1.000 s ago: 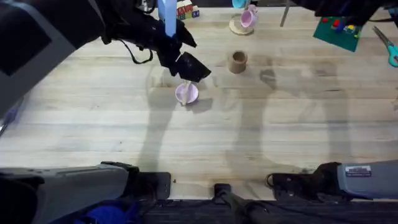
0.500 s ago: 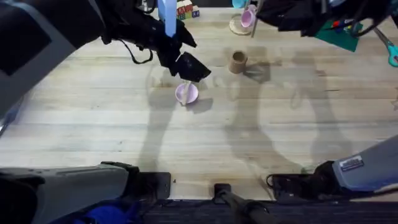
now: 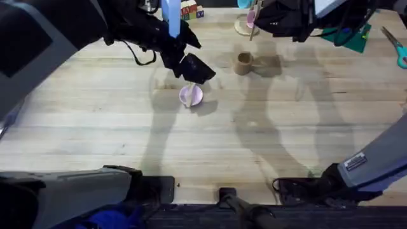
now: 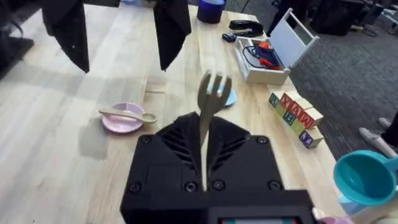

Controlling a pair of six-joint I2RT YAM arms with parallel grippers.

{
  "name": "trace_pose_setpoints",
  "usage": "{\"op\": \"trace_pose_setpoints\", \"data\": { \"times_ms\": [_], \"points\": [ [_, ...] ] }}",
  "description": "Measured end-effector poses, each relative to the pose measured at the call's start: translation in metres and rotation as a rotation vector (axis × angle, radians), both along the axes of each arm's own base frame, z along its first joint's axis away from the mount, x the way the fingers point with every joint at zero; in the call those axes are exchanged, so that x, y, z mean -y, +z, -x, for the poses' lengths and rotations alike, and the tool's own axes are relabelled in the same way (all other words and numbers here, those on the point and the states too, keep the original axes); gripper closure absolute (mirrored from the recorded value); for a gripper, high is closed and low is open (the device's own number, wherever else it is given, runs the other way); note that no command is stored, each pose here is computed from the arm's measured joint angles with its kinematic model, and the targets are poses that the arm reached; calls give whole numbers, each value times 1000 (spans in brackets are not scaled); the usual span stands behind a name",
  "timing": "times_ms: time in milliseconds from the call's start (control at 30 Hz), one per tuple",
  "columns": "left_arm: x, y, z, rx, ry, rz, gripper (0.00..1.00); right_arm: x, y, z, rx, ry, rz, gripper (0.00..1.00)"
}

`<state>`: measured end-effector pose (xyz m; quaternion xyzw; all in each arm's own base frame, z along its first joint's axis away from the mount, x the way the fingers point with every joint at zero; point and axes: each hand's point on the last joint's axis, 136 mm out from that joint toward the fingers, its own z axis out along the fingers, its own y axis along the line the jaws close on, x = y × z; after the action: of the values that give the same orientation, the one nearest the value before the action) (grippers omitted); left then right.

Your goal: Pick up a utensil and set it on the pink plate, then put the other utensil in the container.

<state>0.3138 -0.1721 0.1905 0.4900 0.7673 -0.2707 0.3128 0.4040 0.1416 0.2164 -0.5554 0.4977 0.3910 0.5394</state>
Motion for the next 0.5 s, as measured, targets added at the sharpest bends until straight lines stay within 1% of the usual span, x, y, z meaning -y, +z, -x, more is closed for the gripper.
{"op": "trace_pose_setpoints", "data": {
  "times_ms": [200, 500],
  "points": [
    [0, 0, 0, 0, 0, 0, 8, 0, -2, -2, 1, 0, -1, 970],
    [0, 0, 0, 0, 0, 0, 8, 1, -33, -8, -84, 0, -7, 970]
  ]
}}
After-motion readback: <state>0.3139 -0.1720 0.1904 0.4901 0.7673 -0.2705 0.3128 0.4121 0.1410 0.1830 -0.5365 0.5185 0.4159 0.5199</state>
